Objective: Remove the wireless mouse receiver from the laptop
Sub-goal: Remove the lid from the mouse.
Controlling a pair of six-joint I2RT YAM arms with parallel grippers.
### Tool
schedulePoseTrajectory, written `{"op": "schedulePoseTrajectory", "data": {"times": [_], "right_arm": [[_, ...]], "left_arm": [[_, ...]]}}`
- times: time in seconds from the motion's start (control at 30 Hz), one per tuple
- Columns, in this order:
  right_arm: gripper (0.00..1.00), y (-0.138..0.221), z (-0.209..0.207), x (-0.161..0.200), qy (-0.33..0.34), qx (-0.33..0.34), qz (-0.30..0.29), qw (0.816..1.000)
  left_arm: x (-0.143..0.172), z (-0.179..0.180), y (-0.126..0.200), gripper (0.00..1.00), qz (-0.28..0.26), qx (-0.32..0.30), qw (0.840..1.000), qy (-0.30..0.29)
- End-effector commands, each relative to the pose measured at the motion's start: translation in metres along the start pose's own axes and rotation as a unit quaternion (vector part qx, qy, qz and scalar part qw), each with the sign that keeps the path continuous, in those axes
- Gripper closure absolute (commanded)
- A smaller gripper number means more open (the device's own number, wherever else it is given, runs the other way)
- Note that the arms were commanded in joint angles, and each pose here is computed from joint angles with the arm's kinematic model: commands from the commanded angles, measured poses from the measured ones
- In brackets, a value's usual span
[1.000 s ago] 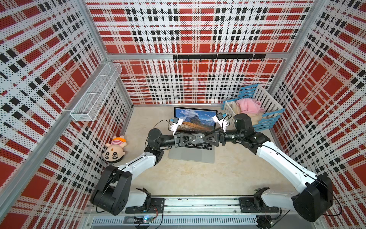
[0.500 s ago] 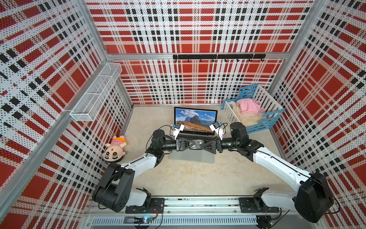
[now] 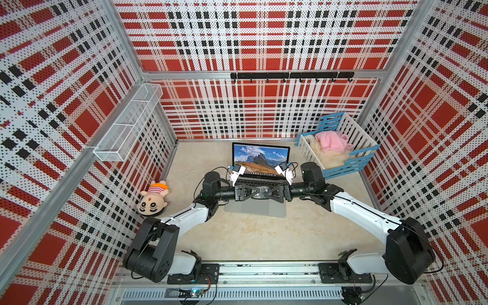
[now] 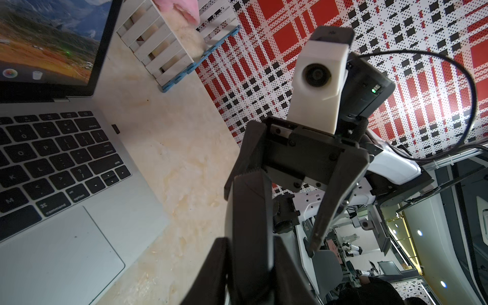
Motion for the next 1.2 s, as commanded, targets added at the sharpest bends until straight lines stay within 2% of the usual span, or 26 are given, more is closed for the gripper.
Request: {"op": "schedulePoseTrajectory", "data": {"times": [0.0,0.47,0.8,0.97,1.17], "right_arm": [[0.24,-0.002,0.002,-0.009,0.013,0.008,-0.006,1.000],[0.31,-0.016,0.004,-0.006,0.012,-0.009,0.008,1.000],[0.39,-0.017,0.004,-0.007,0.014,-0.009,0.004,1.000],[0.47,-0.018,0.002,-0.007,0.013,-0.010,0.006,1.000],[0.50,-0.018,0.003,-0.007,0.014,-0.011,0.006,1.000]], "left_arm": [[-0.009,-0.017,0.001,1.00,-0.003,0.016,0.999,-0.038],[-0.011,-0.019,0.003,1.00,-0.005,0.017,0.999,-0.042],[-0.011,-0.018,0.004,1.00,-0.005,0.017,0.999,-0.041],[-0.011,-0.018,0.003,1.00,-0.003,0.018,0.999,-0.042],[-0.010,-0.019,0.003,1.00,-0.002,0.019,0.999,-0.041]]}}
Point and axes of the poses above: each gripper's point midway between its finger pads, its own y axis back along the fingers, its own z axis along the line the jaws close on, x = y × z, the point moved 5 cm from there along y, back along the fingers, and after that the axes turned 3 degrees about y, right-handed, at the moved point
